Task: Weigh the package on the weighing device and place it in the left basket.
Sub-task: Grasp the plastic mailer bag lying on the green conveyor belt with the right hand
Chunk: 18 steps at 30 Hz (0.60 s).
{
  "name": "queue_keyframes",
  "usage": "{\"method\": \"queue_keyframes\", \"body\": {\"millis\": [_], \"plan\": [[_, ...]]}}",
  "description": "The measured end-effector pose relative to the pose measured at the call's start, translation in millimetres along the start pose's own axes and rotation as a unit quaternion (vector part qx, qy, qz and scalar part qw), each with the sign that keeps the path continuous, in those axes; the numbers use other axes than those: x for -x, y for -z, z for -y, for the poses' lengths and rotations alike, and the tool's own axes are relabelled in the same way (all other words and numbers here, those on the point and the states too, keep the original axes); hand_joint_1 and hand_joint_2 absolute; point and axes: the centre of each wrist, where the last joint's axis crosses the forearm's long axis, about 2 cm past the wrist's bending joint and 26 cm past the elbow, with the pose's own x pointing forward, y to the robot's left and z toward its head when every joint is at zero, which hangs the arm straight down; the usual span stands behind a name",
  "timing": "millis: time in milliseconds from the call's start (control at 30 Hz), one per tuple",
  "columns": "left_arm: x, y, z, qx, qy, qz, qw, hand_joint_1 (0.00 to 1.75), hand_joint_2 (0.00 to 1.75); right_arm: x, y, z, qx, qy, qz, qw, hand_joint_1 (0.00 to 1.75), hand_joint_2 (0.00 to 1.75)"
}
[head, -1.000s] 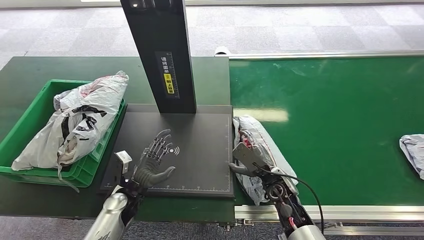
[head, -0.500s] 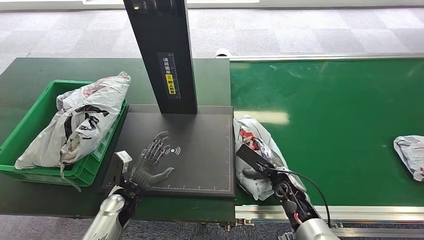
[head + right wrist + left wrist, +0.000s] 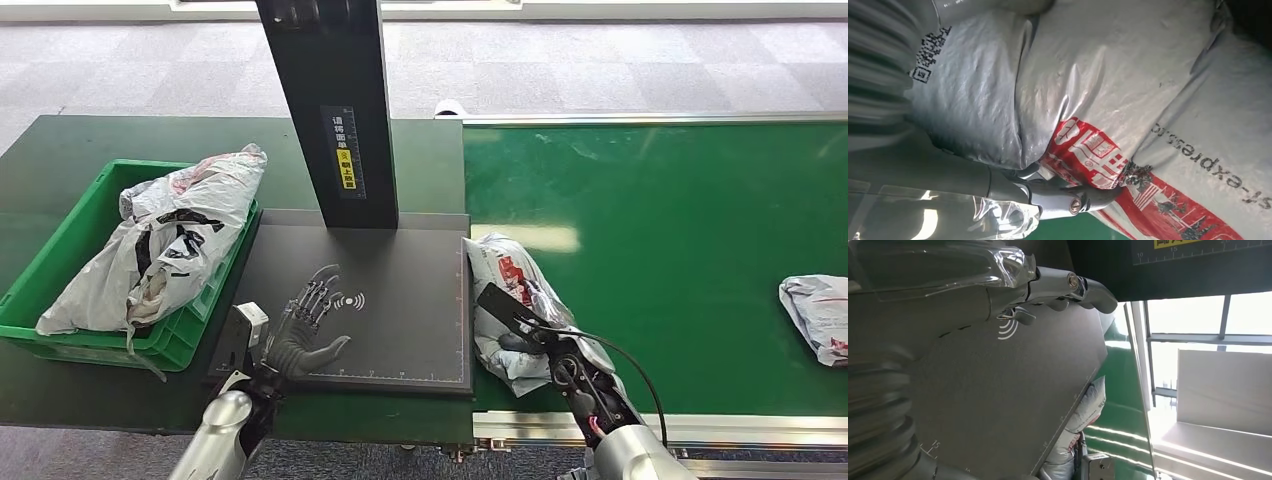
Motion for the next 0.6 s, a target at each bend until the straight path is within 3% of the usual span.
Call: {"method": "queue_keyframes", "body": {"millis": [300,600], "plan": [[-0.5,0.0,0.1,0.000,0.000,-0.001,1.000,0.00,1.75,-3.8,2.6,9.8,-0.020,0.027,0.055,0.998,1.75,1.75],[-1.0,-0.4,0.3,0.000,0.000,0.001,1.000,0.00,1.75,-6.5,3.4,13.2,-0.018,0.034,0.068,0.997,1.75,1.75]]}}
